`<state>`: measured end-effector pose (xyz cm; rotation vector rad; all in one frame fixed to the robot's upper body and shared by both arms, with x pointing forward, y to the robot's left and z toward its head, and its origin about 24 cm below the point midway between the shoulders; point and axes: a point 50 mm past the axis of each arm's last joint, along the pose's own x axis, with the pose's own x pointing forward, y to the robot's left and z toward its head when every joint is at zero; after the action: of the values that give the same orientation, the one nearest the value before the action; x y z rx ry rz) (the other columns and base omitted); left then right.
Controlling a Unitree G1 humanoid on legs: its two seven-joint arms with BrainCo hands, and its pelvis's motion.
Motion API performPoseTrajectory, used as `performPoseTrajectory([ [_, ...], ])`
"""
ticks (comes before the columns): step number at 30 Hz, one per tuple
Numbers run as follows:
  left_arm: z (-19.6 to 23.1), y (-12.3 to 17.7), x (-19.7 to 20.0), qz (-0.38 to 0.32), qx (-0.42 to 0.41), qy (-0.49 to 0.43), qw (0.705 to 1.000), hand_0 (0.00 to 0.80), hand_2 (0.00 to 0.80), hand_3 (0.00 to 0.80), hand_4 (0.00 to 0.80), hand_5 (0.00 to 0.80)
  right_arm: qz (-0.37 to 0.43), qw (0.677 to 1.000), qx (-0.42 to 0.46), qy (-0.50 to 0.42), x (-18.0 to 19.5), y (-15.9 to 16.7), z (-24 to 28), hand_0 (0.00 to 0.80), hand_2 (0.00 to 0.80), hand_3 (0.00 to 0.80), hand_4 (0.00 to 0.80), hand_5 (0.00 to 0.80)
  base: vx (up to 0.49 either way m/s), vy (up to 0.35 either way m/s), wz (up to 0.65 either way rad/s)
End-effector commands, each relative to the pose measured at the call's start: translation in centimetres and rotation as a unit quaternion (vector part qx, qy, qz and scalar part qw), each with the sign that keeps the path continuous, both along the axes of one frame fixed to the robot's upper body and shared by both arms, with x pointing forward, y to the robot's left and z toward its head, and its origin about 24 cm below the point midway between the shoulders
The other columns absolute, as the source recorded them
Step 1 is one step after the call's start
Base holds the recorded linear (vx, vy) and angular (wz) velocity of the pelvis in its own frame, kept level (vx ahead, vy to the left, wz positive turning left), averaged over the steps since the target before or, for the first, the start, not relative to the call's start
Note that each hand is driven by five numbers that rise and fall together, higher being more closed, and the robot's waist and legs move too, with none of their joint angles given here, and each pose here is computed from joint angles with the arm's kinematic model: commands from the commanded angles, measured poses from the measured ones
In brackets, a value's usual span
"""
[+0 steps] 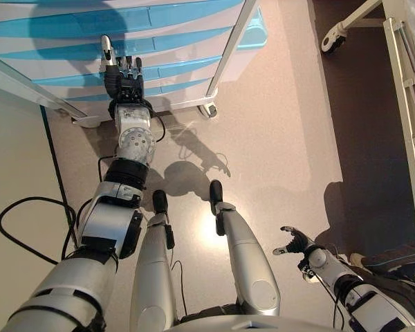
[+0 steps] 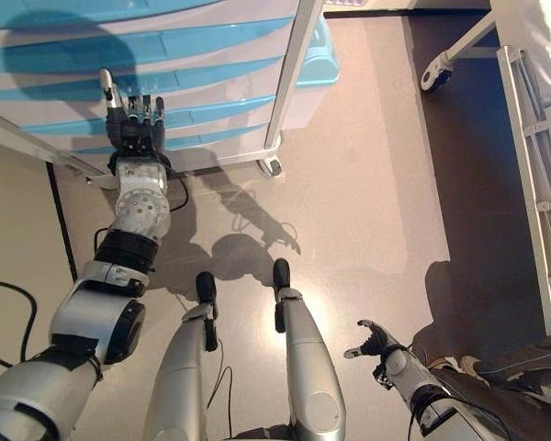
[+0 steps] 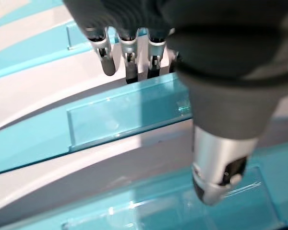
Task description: Open the drawer and pick up the medicine
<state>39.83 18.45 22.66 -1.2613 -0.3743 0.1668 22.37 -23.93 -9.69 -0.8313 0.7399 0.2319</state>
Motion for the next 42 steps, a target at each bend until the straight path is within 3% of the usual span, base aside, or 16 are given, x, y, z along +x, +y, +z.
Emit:
performPoseTrajectory([
  [1, 11.9, -1.9, -2.1, -0.013, 0.128, -0.225, 0.966, 0.000, 0.000, 0.000, 0.000, 0.000, -0.016, 0.999, -0.027, 0.042, -2.7, -2.9, -0.7, 0.000, 0.000, 0.000, 0.000, 0.000, 0.000, 0.000, 0.00],
  [3, 11.8, -1.9, -2.1, -0.013, 0.128, -0.225, 0.966, 0.000, 0.000, 0.000, 0.000, 0.000, -0.016, 0.999, -0.027, 0.042, -2.8, -2.9, -0.7, 0.000, 0.000, 0.000, 0.000, 0.000, 0.000, 0.000, 0.00],
  [6, 13.9, -4.5, -3.5, -0.073, 0.157, -0.303, 0.937, 0.000, 0.000, 0.000, 0.000, 0.000, -0.013, 0.998, -0.024, 0.051, -3.2, -3.3, -0.7, 0.000, 0.000, 0.000, 0.000, 0.000, 0.012, 0.005, 0.00],
  [7, 13.9, -4.5, -3.5, -0.073, 0.157, -0.303, 0.937, 0.041, 0.041, 0.041, 0.041, 0.041, -0.013, 0.998, -0.024, 0.051, -3.2, -3.3, -0.7, 0.000, 0.000, 0.000, 0.000, 0.000, 0.000, 0.000, 0.00],
  [8, 14.3, -4.9, -3.9, -0.083, 0.155, -0.320, 0.931, 0.154, 0.154, 0.154, 0.154, 0.154, -0.012, 0.998, -0.023, 0.054, -3.3, -3.3, -0.8, 0.000, 0.000, 0.000, 0.000, 0.000, 0.000, 0.000, 0.00],
  [9, 15.1, -6.5, -4.7, -0.115, 0.155, -0.354, 0.915, 0.477, 0.477, 0.477, 0.477, 0.477, -0.010, 0.998, -0.023, 0.062, -3.6, -3.4, -0.9, 0.000, 0.000, 0.000, 0.000, 0.000, 0.036, 0.014, 0.03],
  [11, 15.8, -7.5, -5.2, -0.132, 0.152, -0.375, 0.905, 0.668, 0.668, 0.668, 0.668, 0.668, -0.002, 0.997, -0.028, 0.069, -3.9, -3.6, -1.0, 0.000, 0.000, 0.000, 0.000, 0.000, 0.023, 0.014, 0.05],
  [12, 16.2, -7.9, -5.7, -0.139, 0.155, -0.392, 0.896, 0.800, 0.800, 0.800, 0.800, 0.800, -0.001, 0.997, -0.029, 0.072, -4.0, -3.6, -1.1, 0.000, 0.000, 0.000, 0.000, 0.000, 0.000, 0.000, 0.00],
  [19, 16.9, -10.4, -7.7, -0.183, 0.120, -0.447, 0.867, 0.800, 0.800, 0.800, 0.800, 0.800, 0.014, 0.995, -0.039, 0.088, -4.6, -3.7, -1.4, 0.000, 0.000, 0.000, 0.000, 0.000, -0.002, 0.000, -0.01],
  [25, 16.1, -10.9, -8.1, -0.193, 0.116, -0.449, 0.865, 0.800, 0.800, 0.800, 0.800, 0.800, 0.028, 0.993, -0.050, 0.101, -5.0, -3.7, -1.6, 0.000, 0.000, 0.000, 0.000, 0.000, -0.002, 0.000, 0.02],
  [34, 10.9, -8.0, -6.4, -0.164, 0.087, -0.377, 0.908, 0.800, 0.800, 0.800, 0.800, 0.800, 0.027, 0.994, -0.049, 0.089, -4.5, -3.3, -1.5, 0.000, 0.000, 0.000, 0.000, 0.000, -0.041, -0.032, 0.12],
  [38, 4.3, -3.5, -5.3, -0.117, 0.118, -0.272, 0.948, 0.800, 0.800, 0.800, 0.800, 0.800, 0.015, 0.995, -0.040, 0.092, -4.9, -3.1, -1.8, 0.000, 0.000, 0.000, 0.000, 0.000, -0.031, -0.045, 0.11],
  [42, 0.5, -2.2, -5.6, -0.115, 0.129, -0.222, 0.960, 0.800, 0.800, 0.800, 0.800, 0.800, 0.003, 0.995, -0.034, 0.098, -5.6, -3.1, -2.1, 0.000, 0.000, 0.000, 0.000, 0.000, -0.022, -0.072, 0.17],
])
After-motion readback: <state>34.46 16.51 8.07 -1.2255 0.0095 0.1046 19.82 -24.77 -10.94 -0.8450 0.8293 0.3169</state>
